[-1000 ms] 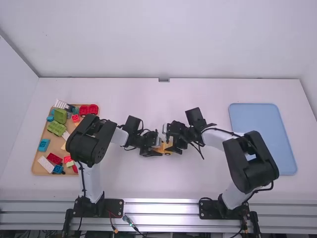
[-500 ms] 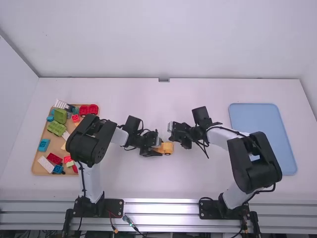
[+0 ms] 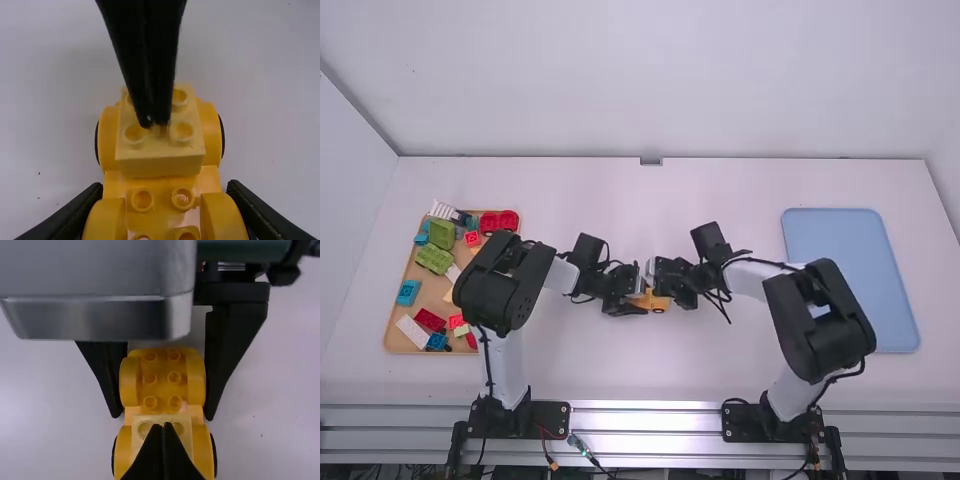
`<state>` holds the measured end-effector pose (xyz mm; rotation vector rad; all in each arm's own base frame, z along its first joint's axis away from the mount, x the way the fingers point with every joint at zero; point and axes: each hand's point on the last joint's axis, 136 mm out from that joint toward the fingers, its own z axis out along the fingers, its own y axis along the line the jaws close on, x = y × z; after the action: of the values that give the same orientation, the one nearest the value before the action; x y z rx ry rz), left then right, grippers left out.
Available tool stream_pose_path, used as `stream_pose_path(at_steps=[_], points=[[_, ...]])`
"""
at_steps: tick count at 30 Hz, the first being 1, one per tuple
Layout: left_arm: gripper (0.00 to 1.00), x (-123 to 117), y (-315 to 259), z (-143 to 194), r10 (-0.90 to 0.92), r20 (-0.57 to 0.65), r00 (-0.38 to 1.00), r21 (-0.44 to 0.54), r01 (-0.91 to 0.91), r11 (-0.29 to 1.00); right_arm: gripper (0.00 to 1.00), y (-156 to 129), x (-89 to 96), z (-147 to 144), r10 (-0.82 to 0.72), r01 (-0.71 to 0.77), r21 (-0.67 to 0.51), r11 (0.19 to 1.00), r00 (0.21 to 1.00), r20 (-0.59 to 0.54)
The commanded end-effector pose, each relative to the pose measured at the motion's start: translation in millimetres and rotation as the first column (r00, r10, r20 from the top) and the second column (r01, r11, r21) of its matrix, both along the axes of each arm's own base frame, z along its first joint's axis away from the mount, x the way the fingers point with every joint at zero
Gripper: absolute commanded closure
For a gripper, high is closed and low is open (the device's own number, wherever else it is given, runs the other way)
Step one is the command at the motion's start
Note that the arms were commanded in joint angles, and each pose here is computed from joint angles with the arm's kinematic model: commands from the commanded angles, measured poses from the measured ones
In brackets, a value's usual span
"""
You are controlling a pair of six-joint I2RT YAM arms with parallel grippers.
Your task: Assemble lego blocks to make yellow taxi
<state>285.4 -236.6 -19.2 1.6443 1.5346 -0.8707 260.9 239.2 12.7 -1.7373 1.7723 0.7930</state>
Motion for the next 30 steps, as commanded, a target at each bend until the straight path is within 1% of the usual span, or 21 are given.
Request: stream_pose_path(at_steps=[1, 3, 6, 9, 12, 15, 18, 21, 23, 26, 27, 30], points=[[0.62, -13, 9, -23, 0.013, -0.038, 0.999, 0.075, -0.01, 0.997, 1.0, -7, 2.6, -13, -0.027, 0.027, -0.083, 0.996, 1.0, -0.005], [0.63, -13, 9, -23, 0.013, -0.037, 0.999, 0.075, -0.01, 0.997, 1.0, -12, 0.6, -17, -0.037, 0.035, -0.112, 0.993, 0.999, -0.017], [0.63, -13, 9, -23, 0.013, -0.037, 0.999, 0.075, -0.01, 0.997, 1.0, -15, -4.7, -19, -0.038, 0.032, -0.128, 0.991, 0.998, -0.043], [0.63, -13, 9, -23, 0.013, -0.038, 0.999, 0.075, -0.01, 0.997, 1.0, -16, -5.8, -24, -0.039, 0.032, -0.137, 0.99, 0.998, -0.054], [0.63, -13, 9, -23, 0.012, -0.037, 0.999, 0.075, -0.01, 0.997, 1.0, -19, -6.1, -37, -0.044, 0.033, -0.16, 0.987, 0.997, -0.068], [0.63, -13, 9, -23, 0.013, -0.038, 0.999, 0.075, -0.01, 0.997, 1.0, -20, -11.9, -55, -0.032, 0.014, -0.174, 0.985, 0.994, -0.103], [0.64, -13, 9, -23, 0.013, -0.037, 0.999, 0.075, -0.01, 0.997, 1.0, -23, -17.6, -62, -0.006, -0.015, -0.171, 0.985, 0.992, -0.122], [0.64, -12, 9, -22, 0.013, -0.033, 0.999, 0.074, -0.011, 0.997, 1.0, -21, -23.8, -58, 0.031, -0.049, -0.127, 0.991, 0.99, -0.139], [0.66, -11, 8, -22, 0.014, -0.028, 1.0, 0.071, -0.012, 0.997, 1.0, -20, -23.2, -57, 0.034, -0.051, -0.119, 0.992, 0.99, -0.135], [0.65, -8, 7, -20, 0.028, -0.03, 0.999, 0.066, -0.026, 0.997, 1.0, -21, -14.7, -55, 0.021, -0.033, -0.109, 0.994, 0.994, -0.111], [0.64, -7, 7, -20, 0.029, -0.025, 0.999, 0.064, -0.028, 0.998, 1.0, -18, -9.5, -49, 0.024, -0.032, -0.085, 0.996, 0.996, -0.091], [0.64, -6, 7, -19, 0.026, -0.019, 0.999, 0.059, -0.025, 0.998, 1.0, -6, -2.5, -28, 0.069, -0.07, -0.009, 0.998, 0.997, -0.042]])
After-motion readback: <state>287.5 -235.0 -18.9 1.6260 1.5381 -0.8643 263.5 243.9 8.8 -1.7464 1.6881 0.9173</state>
